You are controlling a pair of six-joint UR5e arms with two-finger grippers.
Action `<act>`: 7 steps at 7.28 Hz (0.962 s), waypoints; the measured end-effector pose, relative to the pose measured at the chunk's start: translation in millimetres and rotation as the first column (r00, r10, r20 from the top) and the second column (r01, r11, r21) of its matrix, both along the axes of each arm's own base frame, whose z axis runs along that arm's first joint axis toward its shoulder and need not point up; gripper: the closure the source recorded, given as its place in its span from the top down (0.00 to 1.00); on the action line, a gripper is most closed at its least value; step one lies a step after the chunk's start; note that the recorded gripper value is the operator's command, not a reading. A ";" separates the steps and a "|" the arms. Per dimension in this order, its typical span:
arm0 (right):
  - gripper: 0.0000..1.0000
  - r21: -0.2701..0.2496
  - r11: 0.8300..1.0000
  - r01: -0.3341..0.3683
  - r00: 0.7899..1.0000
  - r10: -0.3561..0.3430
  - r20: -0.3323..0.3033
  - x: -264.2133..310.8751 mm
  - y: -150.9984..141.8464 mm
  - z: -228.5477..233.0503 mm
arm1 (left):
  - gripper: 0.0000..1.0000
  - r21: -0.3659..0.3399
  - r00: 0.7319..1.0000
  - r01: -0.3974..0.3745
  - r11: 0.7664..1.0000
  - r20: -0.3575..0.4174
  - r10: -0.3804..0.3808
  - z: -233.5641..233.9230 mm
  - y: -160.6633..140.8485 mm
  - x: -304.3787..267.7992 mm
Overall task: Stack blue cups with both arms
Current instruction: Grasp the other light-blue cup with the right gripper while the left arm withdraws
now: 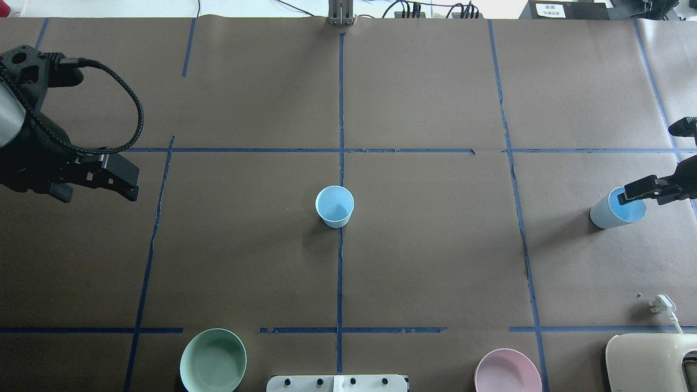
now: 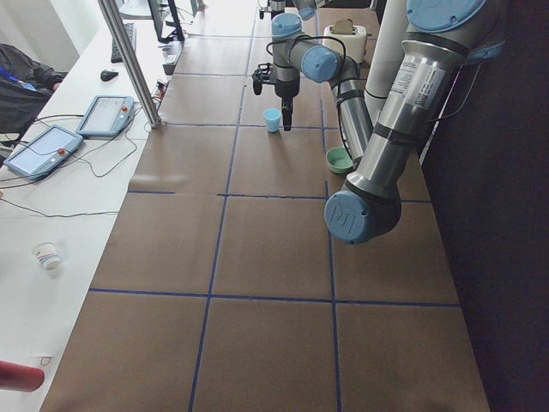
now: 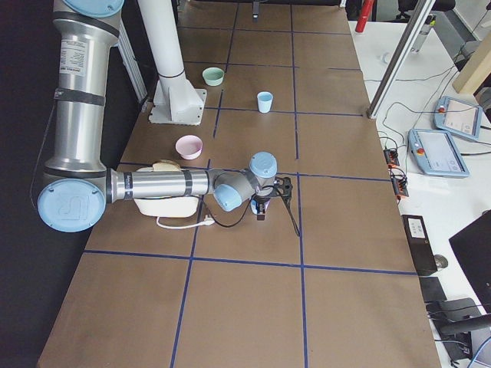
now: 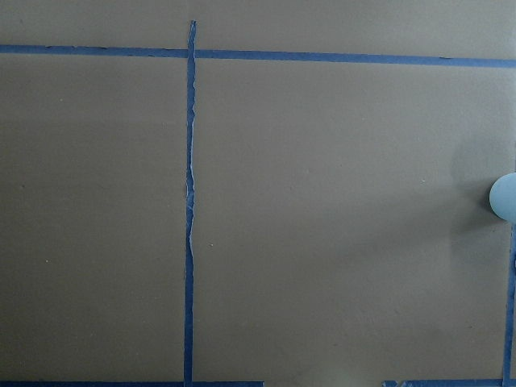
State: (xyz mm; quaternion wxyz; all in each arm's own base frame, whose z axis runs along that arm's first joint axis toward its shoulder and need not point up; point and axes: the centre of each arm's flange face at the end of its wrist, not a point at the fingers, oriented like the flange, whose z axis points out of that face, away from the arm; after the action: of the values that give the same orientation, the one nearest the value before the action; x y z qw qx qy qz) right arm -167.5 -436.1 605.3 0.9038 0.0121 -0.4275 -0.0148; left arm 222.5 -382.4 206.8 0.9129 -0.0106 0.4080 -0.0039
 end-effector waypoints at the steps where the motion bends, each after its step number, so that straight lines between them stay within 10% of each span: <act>1: 0.01 -0.006 1.000 0.007 1.000 -0.007 -0.004 -2.8 1.3 2.4 | 1.00 -0.001 1.000 0.002 1.000 0.001 -0.002 0.3 -0.3 -0.9; 7: 0.00 0.015 1.000 -0.007 0.997 0.006 0.083 5.2 -17.6 -53.6 | 1.00 0.024 1.000 -0.005 1.000 0.022 0.005 18.4 0.2 -23.8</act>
State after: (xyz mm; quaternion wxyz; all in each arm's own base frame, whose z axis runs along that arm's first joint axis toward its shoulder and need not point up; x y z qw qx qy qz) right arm -162.2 -453.7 551.8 0.8852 0.0209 -0.4645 -0.0146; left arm 198.8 -382.2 225.1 0.9174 -0.0005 0.3980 0.0034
